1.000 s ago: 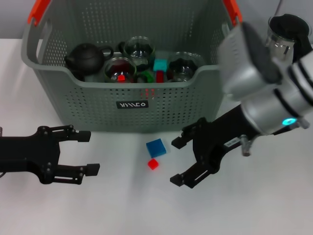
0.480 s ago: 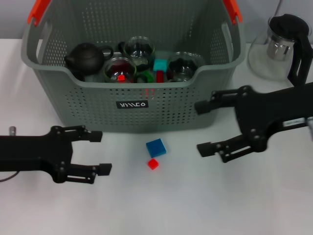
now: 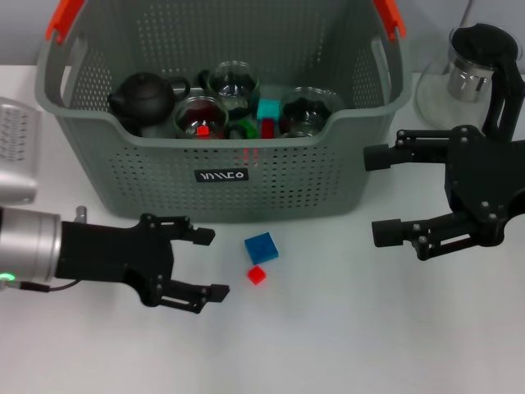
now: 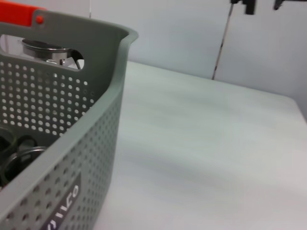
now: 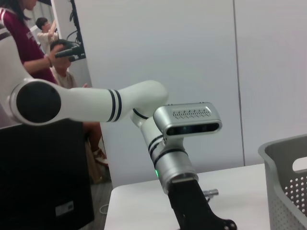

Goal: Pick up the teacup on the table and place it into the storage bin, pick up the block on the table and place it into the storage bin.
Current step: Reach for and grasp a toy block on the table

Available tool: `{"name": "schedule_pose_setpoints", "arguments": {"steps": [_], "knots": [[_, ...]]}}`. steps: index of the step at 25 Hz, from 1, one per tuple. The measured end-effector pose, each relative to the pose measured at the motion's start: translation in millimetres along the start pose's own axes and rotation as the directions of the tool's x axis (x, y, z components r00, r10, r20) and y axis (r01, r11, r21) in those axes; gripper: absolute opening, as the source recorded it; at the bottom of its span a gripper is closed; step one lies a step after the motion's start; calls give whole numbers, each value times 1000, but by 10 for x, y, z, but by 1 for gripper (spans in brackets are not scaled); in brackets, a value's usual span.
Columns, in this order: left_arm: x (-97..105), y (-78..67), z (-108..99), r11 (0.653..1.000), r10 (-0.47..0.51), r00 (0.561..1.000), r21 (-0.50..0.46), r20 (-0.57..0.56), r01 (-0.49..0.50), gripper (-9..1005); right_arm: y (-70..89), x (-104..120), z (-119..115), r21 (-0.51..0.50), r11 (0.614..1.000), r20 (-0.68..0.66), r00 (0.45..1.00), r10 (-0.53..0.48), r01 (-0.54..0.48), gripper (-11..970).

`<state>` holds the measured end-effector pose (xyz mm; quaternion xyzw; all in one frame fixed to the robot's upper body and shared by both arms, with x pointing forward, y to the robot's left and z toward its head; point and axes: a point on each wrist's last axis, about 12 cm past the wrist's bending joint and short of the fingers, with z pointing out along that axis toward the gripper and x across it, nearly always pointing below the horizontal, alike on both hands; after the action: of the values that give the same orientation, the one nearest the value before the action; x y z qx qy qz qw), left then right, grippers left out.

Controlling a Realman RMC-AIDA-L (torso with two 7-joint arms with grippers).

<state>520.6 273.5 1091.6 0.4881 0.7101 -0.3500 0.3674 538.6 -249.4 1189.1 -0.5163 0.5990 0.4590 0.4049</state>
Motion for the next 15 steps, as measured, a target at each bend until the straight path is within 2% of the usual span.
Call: {"name": "schedule_pose_setpoints", "arguments": {"steps": [8, 15], "knots": [[-115, 48, 105, 1000, 23, 999, 1, -22, -23, 875, -31, -47, -34, 14, 999, 1, 999, 34, -34, 945], [-347, 69, 72, 999, 48, 991, 11, -128, -47, 875, -56, -95, -70, 24, 998, -1, 999, 53, -53, 944]]}}
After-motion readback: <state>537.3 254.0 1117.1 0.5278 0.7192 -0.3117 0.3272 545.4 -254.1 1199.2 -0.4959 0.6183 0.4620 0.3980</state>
